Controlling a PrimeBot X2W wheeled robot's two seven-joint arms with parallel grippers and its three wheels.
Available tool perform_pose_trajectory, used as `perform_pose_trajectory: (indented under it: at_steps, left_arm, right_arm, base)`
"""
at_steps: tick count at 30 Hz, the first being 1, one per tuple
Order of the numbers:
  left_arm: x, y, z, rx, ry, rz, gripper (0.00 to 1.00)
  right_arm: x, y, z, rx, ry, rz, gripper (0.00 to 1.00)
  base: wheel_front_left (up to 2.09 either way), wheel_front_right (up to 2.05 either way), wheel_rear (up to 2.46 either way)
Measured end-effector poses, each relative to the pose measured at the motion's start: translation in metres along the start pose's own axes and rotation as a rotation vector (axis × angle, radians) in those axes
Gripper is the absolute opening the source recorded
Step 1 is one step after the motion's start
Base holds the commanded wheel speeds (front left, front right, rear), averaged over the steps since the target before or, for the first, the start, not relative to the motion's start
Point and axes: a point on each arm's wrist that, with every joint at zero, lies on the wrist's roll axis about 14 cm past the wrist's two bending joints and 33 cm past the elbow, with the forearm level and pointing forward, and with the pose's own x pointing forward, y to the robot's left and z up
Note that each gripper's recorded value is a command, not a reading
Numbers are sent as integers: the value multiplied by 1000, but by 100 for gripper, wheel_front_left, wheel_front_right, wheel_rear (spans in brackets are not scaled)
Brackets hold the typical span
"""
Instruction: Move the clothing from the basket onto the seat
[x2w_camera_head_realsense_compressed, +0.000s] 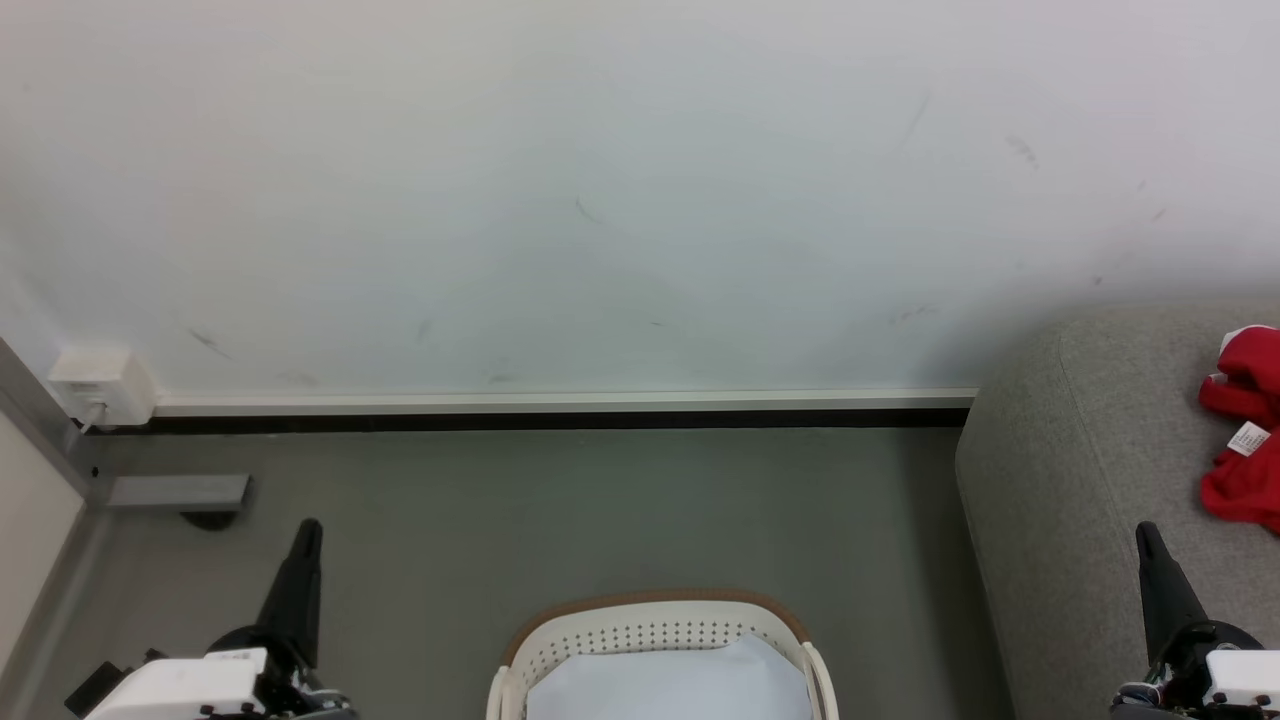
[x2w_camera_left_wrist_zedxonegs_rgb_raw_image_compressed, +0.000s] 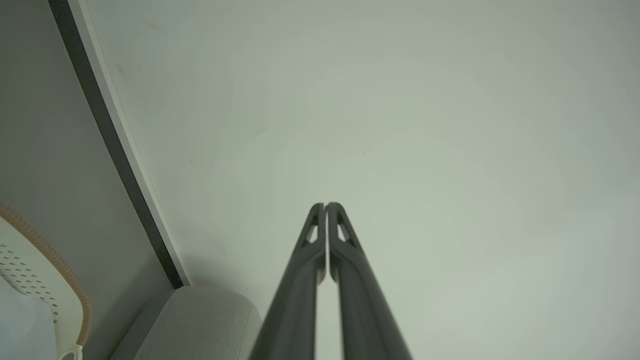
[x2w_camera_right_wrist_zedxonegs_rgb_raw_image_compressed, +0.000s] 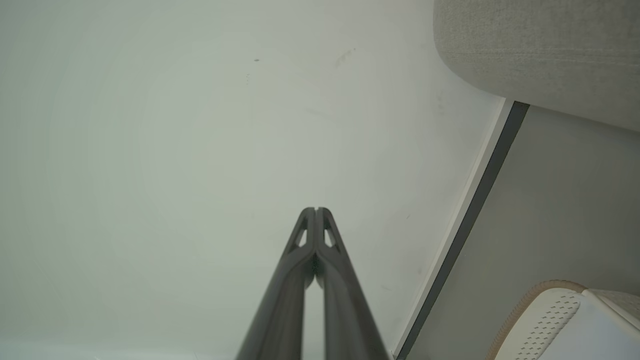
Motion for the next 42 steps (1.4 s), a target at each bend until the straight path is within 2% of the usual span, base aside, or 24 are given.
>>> perform_pose_trajectory:
  at_steps: [42]
  left_arm:
    - [0,0,0,0,0,0,0]
  right_arm:
    - [0,0,-1,-2,1,0,0]
  base:
    - [0,0,0]
